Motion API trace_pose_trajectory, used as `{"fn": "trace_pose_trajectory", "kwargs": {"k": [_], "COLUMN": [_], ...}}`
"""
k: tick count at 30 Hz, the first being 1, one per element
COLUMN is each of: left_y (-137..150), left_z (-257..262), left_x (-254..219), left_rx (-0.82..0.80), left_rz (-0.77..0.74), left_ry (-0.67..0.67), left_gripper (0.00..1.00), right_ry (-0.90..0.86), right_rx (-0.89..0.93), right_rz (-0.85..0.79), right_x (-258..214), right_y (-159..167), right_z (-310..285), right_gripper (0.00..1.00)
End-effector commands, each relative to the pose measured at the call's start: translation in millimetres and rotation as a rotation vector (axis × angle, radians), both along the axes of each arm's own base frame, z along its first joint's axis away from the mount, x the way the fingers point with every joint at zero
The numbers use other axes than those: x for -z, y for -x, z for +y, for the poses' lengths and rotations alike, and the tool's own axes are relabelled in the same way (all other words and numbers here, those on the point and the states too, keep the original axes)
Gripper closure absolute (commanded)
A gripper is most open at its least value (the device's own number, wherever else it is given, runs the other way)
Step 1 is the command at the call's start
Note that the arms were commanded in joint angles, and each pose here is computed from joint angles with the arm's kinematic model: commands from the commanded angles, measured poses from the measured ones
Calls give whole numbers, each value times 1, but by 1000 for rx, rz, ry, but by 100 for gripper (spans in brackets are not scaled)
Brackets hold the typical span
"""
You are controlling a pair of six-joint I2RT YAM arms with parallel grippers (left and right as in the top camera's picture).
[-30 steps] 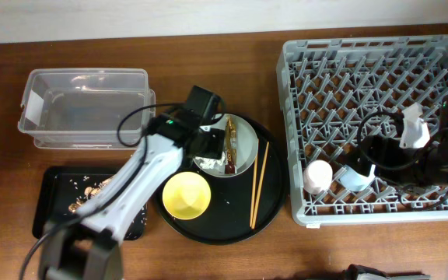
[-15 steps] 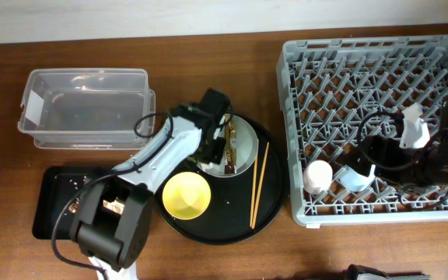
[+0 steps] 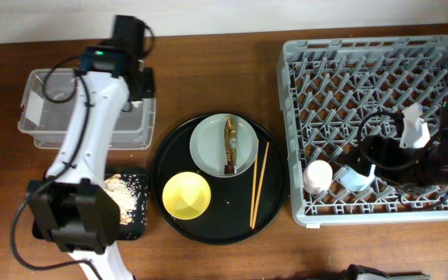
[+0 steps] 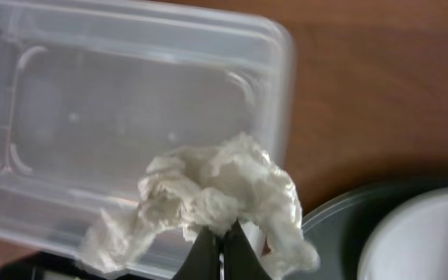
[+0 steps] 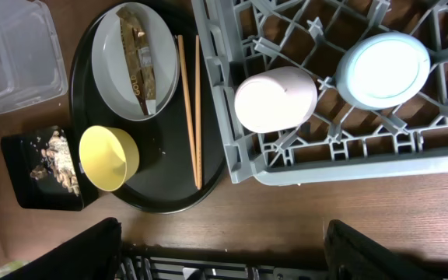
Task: Sort waste into correct bins and load items into the dishwasher rack
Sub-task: 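Pick the white tissue off the plate and drop it in the container, then pick the gold wrapper off the plate and drop it in the container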
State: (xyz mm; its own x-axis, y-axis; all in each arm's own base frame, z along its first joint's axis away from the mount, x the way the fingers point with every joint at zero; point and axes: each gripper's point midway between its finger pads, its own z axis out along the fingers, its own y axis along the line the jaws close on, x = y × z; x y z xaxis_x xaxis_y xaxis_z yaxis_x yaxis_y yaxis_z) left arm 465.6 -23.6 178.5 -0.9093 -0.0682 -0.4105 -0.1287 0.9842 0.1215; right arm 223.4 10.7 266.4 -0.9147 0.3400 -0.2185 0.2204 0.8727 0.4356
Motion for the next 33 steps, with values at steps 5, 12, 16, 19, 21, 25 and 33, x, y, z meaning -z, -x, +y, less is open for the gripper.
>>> {"fn": "trace_pose_trajectory", "kwargs": {"k": [5, 12, 16, 19, 21, 25, 33], "left_y": [0, 54, 79, 90, 92, 97, 93], "left_z": [-23, -171, -222, -234, -234, -231, -218], "left_x": [36, 75, 120, 146, 155, 156, 110], "left_rx": [94, 421, 458, 425, 403, 389, 359], "left_rz": [116, 226, 284, 331, 347, 368, 353], "left_ry": [193, 161, 158, 145, 137, 130, 140], "left_gripper": [31, 33, 39, 50, 60, 78, 100], "right_ry": [-4, -3, -3, -4, -5, -7, -10], "right_rx": [-18, -18, -18, -18, -18, -18, -18], "right_rz": [-20, -20, -20, -17, -16, -8, 2], "right_x": [-5, -5, -5, -5, -5, -4, -4], "right_y": [1, 1, 1, 1, 2, 3, 6], "right_z": [3, 3, 3, 3, 4, 4, 5], "right_gripper": [16, 16, 16, 16, 16, 16, 16]}}
